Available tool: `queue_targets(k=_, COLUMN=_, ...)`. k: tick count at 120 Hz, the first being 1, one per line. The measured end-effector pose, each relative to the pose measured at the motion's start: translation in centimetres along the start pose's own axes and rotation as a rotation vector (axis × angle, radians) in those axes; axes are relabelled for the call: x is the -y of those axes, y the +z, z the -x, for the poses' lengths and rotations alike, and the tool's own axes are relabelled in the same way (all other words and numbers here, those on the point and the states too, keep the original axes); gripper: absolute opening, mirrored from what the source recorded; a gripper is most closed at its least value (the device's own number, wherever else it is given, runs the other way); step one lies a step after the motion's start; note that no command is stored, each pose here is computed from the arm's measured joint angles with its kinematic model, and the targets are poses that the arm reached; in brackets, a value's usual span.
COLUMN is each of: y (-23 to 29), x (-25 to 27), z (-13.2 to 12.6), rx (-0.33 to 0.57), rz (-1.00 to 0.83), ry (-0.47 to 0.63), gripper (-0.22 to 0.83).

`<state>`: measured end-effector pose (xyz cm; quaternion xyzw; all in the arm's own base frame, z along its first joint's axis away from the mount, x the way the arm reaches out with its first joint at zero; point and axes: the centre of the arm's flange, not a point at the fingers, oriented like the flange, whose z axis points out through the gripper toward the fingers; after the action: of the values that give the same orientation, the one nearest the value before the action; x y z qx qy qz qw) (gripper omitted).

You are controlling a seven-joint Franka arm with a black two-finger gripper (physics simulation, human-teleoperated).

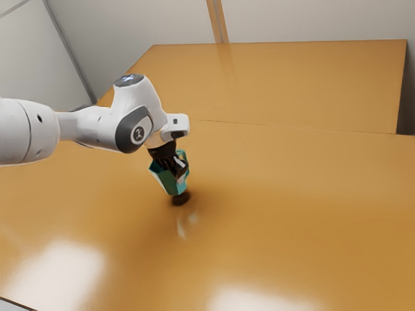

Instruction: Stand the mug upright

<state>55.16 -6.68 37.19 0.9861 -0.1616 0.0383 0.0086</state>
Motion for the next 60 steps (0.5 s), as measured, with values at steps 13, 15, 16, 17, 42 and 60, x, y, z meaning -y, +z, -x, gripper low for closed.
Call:
queue_targets(k=13, y=1.7, x=-0.4, z=0.0, rx=-0.002, rz=0.005, ry=-0.068, gripper=-0.16)
queue_targets(k=15, y=1.8, x=-0.5, z=0.0, rx=-0.002, rz=0.006, ry=-0.076, gripper=-0.16)
queue_targets(k=16, y=1.9, x=-0.6, z=0.0, rx=-0.002, rz=0.006, ry=-0.08, gripper=-0.16)
queue_targets(k=17, y=2.0, x=-0.6, z=-0.1, rx=-0.003, rz=0.006, ry=-0.084, gripper=-0.16)
queue_targets(k=42, y=2.8, x=-0.9, z=0.2, rx=-0.01, rz=0.015, ry=-0.177, gripper=0.08)
queue_targets(k=60, y=2.8, x=-0.9, z=0.2, rx=-0.015, rz=0.019, ry=-0.222, gripper=0.34)
